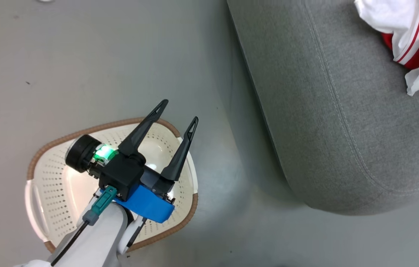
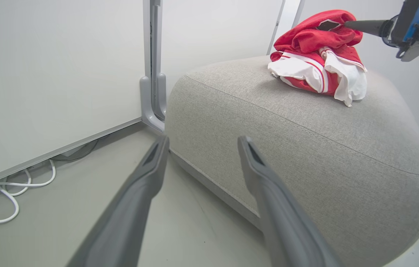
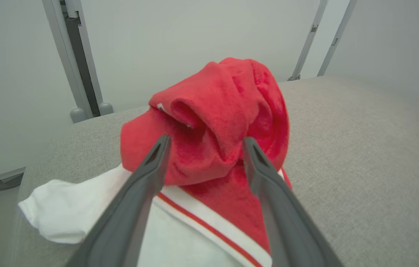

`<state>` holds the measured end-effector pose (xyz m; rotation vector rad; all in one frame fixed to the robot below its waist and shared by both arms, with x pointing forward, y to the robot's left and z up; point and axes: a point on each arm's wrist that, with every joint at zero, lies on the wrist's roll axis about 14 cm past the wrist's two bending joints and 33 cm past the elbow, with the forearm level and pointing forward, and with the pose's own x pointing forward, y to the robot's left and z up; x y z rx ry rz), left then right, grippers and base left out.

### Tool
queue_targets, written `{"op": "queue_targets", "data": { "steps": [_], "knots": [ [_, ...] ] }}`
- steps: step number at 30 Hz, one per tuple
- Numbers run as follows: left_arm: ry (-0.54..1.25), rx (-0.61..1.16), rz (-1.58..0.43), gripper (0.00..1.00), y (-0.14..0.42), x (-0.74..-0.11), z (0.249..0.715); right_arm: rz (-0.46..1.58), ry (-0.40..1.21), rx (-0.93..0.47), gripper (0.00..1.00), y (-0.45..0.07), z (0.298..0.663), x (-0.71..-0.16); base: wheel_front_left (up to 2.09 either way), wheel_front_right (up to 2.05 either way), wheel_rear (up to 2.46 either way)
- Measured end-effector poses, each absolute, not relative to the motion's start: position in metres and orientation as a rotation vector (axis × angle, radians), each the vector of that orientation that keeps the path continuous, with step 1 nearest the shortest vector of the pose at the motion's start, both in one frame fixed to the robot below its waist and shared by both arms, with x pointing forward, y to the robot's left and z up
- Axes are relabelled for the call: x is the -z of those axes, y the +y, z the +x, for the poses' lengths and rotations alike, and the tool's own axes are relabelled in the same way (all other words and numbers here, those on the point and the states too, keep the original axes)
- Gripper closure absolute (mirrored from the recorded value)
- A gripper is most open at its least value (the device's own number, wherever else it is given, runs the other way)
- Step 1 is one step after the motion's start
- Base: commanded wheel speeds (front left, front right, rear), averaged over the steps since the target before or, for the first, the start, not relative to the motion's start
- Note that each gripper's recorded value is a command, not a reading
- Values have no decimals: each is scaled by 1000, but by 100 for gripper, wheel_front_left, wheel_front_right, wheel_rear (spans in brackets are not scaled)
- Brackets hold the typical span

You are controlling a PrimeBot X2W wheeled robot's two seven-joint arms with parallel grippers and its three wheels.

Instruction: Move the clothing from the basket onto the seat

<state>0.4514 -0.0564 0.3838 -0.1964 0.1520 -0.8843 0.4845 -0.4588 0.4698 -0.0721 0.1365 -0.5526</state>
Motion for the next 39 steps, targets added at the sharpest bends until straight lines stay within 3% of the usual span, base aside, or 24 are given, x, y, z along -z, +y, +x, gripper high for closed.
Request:
{"op": "queue_targets", "data": {
  "steps": [20, 39],
  "knots": [
    [59, 700, -211, 0, -21, -465, 418, -61, -9, 320, 0, -364, 436, -521, 0, 0, 0],
    [-5, 334, -234, 0, 87, -492, 386, 32, -72, 142, 0, -259, 386, -525, 0, 0, 0]
  ]
}}
